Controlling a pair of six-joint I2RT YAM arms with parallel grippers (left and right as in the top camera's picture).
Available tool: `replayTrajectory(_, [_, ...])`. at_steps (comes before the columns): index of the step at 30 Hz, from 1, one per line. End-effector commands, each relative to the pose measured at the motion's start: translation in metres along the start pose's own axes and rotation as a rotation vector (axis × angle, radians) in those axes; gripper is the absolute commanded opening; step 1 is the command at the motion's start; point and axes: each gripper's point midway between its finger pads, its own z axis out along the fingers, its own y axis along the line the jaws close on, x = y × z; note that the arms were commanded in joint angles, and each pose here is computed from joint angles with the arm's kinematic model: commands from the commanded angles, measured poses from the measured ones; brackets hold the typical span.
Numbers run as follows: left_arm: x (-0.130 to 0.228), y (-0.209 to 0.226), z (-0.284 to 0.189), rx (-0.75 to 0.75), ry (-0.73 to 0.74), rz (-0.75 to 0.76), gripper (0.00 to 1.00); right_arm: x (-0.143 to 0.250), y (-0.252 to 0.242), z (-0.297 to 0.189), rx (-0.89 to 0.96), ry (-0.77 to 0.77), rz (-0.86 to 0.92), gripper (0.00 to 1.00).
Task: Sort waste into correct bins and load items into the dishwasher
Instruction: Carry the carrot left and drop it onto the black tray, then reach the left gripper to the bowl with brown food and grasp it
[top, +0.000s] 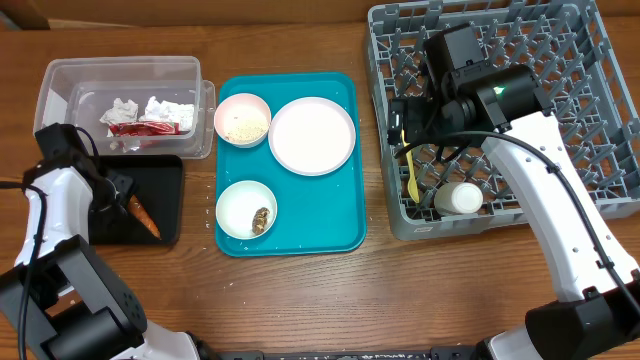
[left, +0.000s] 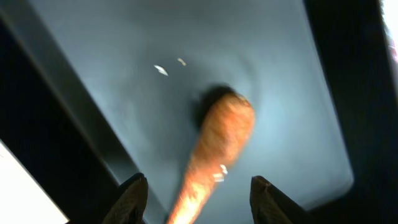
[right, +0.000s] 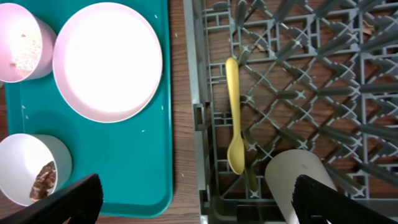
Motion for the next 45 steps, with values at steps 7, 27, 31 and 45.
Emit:
replayTrajectory(7, [0.029,-0.115,-0.101,0.473,0.075,0.638,0.54,-0.007,0.015,-0.011,-0.076,-0.034,-0.007,1.00])
replayTrajectory(27, [0.268,-0.181,-0.072,0.275,0.228,1.513,0.43,-0.009,0.016,-0.011,-0.078,-0.045,-0.023,1.00])
replayTrajectory(31, [0.283,-0.176,-0.054,0.220,0.281,1.498,0.34,-0.010,0.015,-0.011,-0.074,-0.047,-0.033,1.00])
replayTrajectory(45, [0.249,-0.148,-0.056,-0.089,0.144,1.070,0.38,-0.008,0.014,-0.011,-0.069,-0.041,-0.032,1.00])
